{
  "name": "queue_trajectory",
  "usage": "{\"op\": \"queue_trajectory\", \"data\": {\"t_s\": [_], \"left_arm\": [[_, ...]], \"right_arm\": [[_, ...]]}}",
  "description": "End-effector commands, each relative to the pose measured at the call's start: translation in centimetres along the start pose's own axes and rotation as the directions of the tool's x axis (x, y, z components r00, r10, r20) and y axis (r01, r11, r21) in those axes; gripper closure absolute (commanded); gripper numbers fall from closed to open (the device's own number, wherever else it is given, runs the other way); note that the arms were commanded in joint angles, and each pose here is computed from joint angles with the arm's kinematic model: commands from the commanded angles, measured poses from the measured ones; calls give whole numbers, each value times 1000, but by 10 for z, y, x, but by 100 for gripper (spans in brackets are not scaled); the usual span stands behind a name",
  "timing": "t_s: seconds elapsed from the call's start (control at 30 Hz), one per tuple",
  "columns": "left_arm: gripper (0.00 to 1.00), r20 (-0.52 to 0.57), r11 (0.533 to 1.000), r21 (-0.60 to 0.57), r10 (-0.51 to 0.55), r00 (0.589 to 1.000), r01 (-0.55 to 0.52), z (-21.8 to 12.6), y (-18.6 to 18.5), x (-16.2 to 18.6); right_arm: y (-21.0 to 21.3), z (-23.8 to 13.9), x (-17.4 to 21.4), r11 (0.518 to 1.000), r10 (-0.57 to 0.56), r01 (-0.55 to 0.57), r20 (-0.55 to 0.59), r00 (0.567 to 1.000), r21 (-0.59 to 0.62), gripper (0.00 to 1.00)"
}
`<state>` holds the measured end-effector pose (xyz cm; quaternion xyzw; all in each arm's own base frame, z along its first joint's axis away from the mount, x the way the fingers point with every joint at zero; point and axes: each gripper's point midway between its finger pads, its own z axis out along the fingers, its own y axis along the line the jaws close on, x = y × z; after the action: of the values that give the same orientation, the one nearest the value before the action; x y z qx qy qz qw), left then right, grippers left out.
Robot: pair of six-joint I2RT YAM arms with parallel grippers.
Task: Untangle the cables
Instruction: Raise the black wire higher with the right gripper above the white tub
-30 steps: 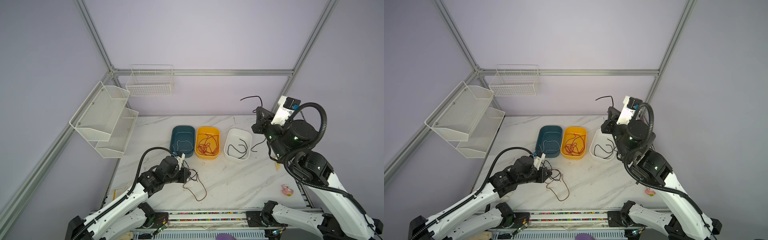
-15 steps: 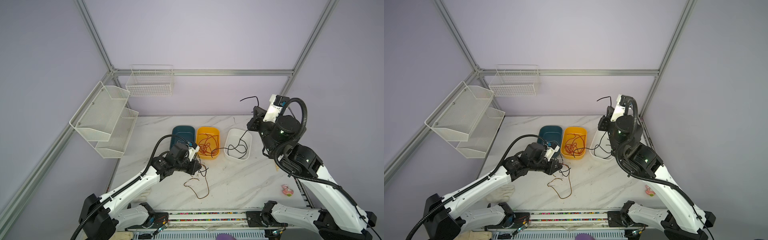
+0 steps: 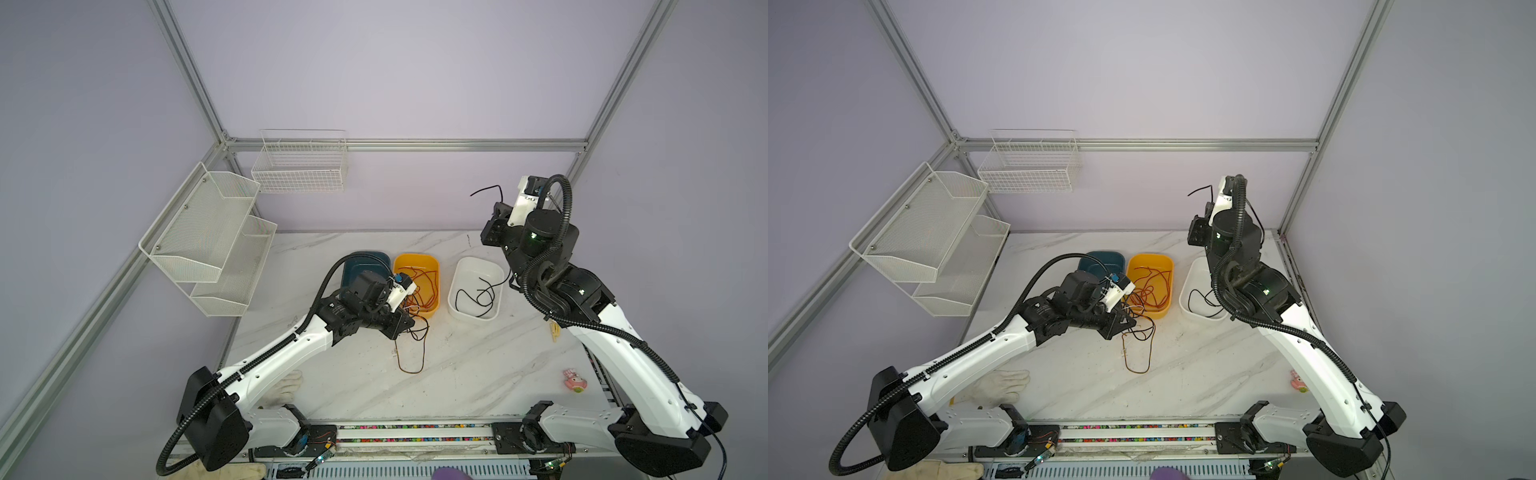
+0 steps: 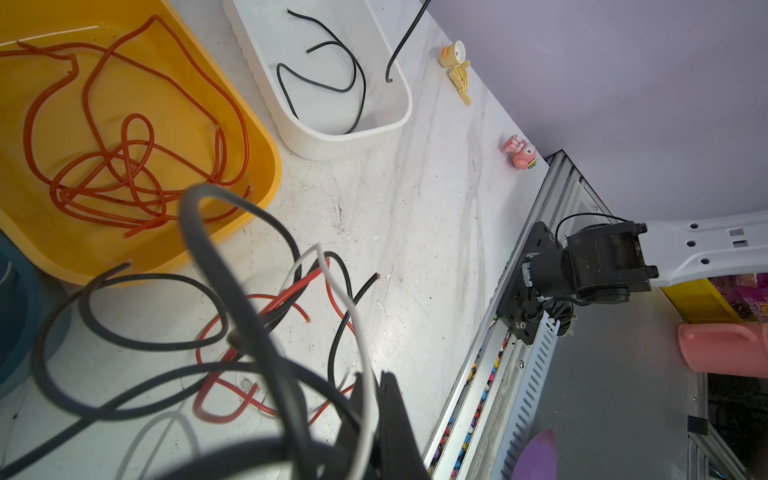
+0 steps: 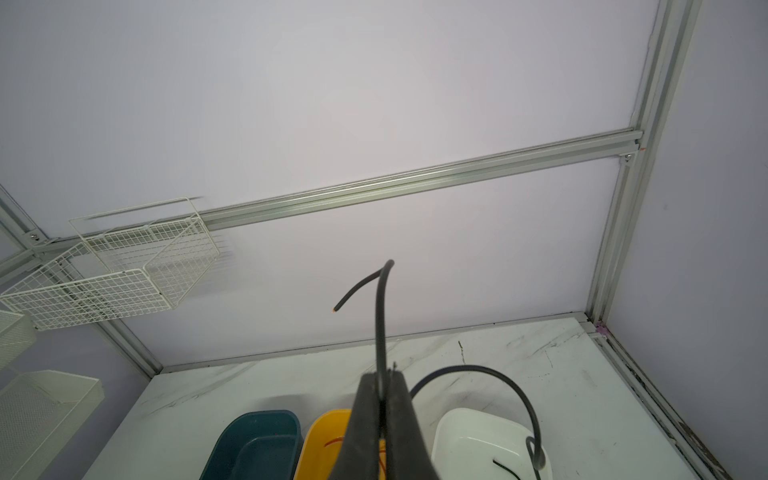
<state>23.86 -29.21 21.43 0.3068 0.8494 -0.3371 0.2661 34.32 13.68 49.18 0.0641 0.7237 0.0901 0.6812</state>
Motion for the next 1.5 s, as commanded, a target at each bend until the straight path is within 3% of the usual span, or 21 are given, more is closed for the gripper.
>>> {"op": "queue_trajectory", "data": {"t_s": [0.0, 0.3, 0.53, 0.97, 1.2, 1.47], "left_arm": [[100, 19, 997, 39, 70, 997, -71, 0, -6, -3], [100, -14, 991, 56, 124, 992, -123, -3, -20, 12], [100, -128, 998, 4, 64, 990, -64, -4, -8, 42], [100, -198, 995, -75, 47, 979, -63, 3, 11, 62], [100, -203, 989, -124, 53, 978, -79, 1, 20, 63], [100, -216, 989, -127, 51, 975, -80, 4, 22, 66]], "right_arm": [[-8, 4, -10, 1000, 21, -22, 42, 999, 18, 100], [-26, 32, 17, 996, 31, -33, 25, 999, 83, 100], [-35, 34, 17, 993, 41, -45, 38, 998, 105, 100], [-52, 5, -15, 985, 117, -133, 140, 983, 108, 100], [-79, -20, -24, 968, 130, -168, 199, 971, 187, 100], [-83, -41, -37, 965, 187, -225, 247, 951, 136, 100]]}}
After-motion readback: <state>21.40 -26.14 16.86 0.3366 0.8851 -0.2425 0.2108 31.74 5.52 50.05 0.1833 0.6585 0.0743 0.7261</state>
